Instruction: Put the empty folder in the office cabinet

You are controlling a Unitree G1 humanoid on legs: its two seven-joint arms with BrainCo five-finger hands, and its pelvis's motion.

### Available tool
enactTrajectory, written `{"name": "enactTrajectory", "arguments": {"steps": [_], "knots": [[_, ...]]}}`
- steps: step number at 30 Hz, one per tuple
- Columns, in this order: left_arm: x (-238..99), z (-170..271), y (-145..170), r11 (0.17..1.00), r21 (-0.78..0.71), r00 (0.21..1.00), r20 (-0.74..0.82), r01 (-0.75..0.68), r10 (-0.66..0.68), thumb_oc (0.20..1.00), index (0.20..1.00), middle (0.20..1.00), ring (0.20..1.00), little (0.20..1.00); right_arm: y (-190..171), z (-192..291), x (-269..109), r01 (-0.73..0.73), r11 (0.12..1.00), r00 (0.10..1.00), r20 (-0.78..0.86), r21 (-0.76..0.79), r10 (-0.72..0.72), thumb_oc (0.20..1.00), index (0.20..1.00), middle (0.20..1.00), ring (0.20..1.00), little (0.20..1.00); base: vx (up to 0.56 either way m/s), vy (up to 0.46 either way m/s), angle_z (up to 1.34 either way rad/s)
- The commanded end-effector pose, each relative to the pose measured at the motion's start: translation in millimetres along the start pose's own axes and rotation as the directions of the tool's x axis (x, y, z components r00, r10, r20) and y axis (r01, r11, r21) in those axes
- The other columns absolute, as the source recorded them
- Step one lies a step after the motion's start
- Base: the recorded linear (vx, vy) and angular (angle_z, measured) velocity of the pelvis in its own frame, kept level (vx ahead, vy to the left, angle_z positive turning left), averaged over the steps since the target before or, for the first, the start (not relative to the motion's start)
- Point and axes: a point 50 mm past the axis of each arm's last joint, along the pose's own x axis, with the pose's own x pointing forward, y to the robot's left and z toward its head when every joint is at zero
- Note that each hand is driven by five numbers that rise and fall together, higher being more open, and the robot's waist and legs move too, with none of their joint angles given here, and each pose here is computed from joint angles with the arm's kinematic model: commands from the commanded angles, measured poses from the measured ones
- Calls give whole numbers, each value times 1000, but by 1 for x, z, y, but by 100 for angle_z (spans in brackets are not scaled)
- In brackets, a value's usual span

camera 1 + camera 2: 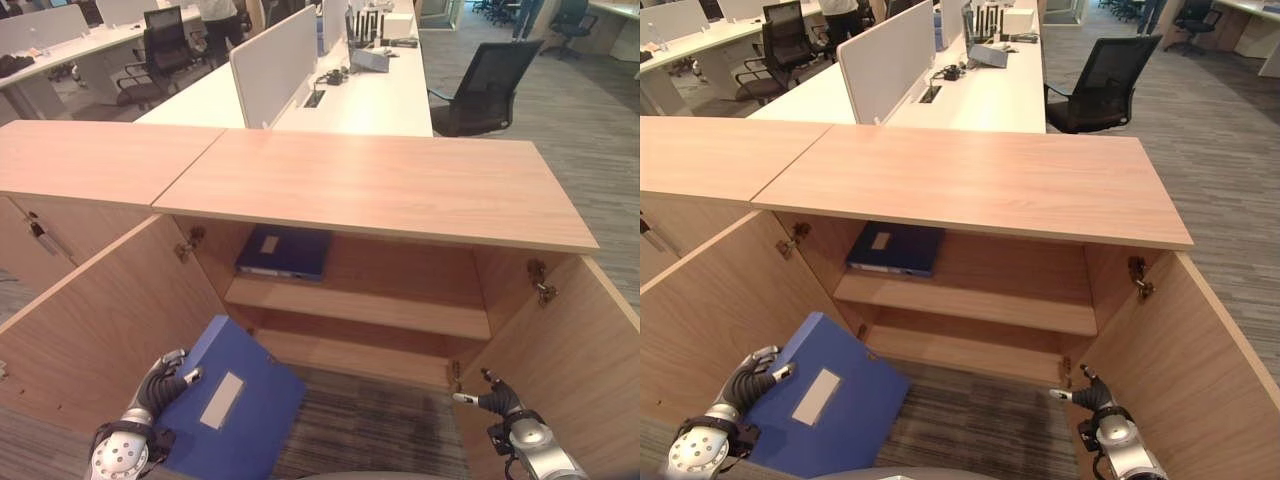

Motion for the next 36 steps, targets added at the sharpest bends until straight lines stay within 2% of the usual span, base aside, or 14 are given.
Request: {"name": "enactTrajectory", "arguments": {"steps": [1,6,7,9,12,14,19,23,25,28,30,36], "knots": [[11,73,26,990,105,923,381,-91,45,200,200,200,200,200,-13,68,10,45,991,958,288,-122,-8,1000,1000,1000,1000,1000,0,0,0],[13,110,22,985,164,847,530,-47,-47,200,200,200,200,200,-9,112,6,22,985,890,452,-174,60,1000,1000,1000,1000,1000,0,0,0],[13,132,19,983,184,785,609,-4,-111,200,200,200,200,200,-5,138,3,8,971,838,531,-240,124,1000,1000,1000,1000,1000,0,0,0],[11,146,17,980,197,741,654,25,-151,200,200,200,200,200,-1,153,1,-4,959,807,565,-284,171,1000,1000,1000,1000,1000,0,0,0],[9,157,16,974,221,702,686,51,-192,200,200,200,200,200,2,166,-1,-9,947,779,591,-322,209,1000,1000,1000,1000,1000,0,0,0],[5,172,15,959,267,641,722,89,-261,200,200,200,200,200,7,185,-5,-20,931,732,629,-364,261,1000,1000,1000,1000,1000,0,0,0],[1,187,15,935,336,577,743,115,-338,200,200,200,200,200,7,213,-16,-12,919,648,697,-394,307,1000,1000,1000,1000,1000,0,0,0],[0,193,15,923,367,556,747,112,-364,200,200,200,200,200,8,232,-28,-24,918,573,747,-397,338,1000,1000,1000,1000,1000,0,0,0],[0,193,15,923,367,555,748,112,-364,200,200,200,200,200,8,232,-28,-24,918,573,747,-396,337,1000,1000,1000,1000,1000,0,0,0],[0,195,16,925,368,548,756,96,-357,200,200,200,200,200,17,240,-38,-110,915,513,766,-389,387,1000,1000,1000,1000,1000,0,0,0],[2,196,16,924,377,551,758,66,-348,200,200,200,200,200,27,240,-44,-227,901,471,768,-369,434,1000,1000,1000,1000,1000,0,0,0],[2,195,21,919,394,564,761,-11,-320,200,200,200,200,200,39,234,-52,-363,839,417,735,-405,534,1000,1000,1000,1000,1000,0,0,0]]}}
